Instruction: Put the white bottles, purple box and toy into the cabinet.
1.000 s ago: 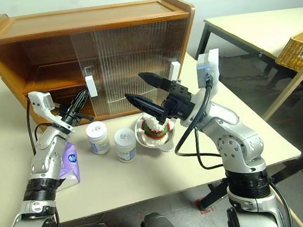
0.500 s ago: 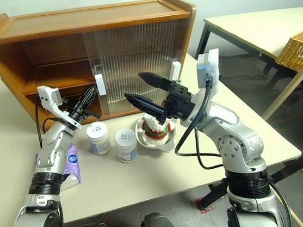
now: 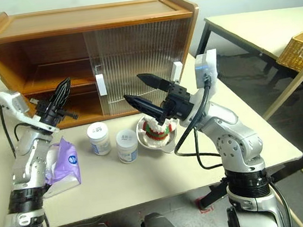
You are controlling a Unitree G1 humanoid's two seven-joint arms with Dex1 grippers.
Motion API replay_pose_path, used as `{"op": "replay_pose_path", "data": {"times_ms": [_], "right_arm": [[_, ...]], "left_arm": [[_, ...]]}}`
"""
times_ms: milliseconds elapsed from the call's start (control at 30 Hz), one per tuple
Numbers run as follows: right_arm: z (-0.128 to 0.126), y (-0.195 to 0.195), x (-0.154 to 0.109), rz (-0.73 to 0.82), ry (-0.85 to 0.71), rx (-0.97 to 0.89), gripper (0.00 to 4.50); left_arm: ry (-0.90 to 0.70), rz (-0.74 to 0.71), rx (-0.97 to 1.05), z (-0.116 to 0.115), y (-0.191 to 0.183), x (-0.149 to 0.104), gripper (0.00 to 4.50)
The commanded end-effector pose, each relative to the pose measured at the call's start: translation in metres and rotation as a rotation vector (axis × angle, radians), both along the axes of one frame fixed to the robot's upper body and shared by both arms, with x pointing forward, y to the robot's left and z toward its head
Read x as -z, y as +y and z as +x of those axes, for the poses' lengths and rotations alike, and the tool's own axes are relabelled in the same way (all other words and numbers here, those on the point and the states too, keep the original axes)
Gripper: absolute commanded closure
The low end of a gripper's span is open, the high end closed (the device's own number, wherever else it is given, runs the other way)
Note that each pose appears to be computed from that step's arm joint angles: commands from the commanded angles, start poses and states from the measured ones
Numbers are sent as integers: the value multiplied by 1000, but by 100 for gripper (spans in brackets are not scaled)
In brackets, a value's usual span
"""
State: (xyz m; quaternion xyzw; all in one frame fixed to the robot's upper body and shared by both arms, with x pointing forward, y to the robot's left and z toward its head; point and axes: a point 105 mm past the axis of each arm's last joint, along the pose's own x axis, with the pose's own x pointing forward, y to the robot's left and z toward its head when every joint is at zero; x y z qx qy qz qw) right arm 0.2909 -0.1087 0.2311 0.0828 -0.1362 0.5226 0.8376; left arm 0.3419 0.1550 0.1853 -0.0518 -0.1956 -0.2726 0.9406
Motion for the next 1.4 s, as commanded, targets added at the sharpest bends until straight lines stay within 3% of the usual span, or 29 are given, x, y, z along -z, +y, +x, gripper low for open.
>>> {"op": "replay_pose_path", "data": {"times_ms": [33, 200, 333, 833, 1400], "right_arm": [[1, 3, 1, -14, 8, -20, 0], [4, 5, 2, -17, 9, -38, 0], [6, 8, 3, -17, 14, -67, 0], [8, 16, 6, -20, 29, -126, 0], [9, 17, 4, -18, 23, -121, 0]], "left_arm": [[76, 44, 80, -18, 3, 13, 329], [138, 113, 61, -43, 26, 33, 154], [150, 167, -18, -75, 47, 48, 10], [284, 130, -229, -140, 63, 93, 4], [458, 128, -264, -152, 67, 151, 4]]}}
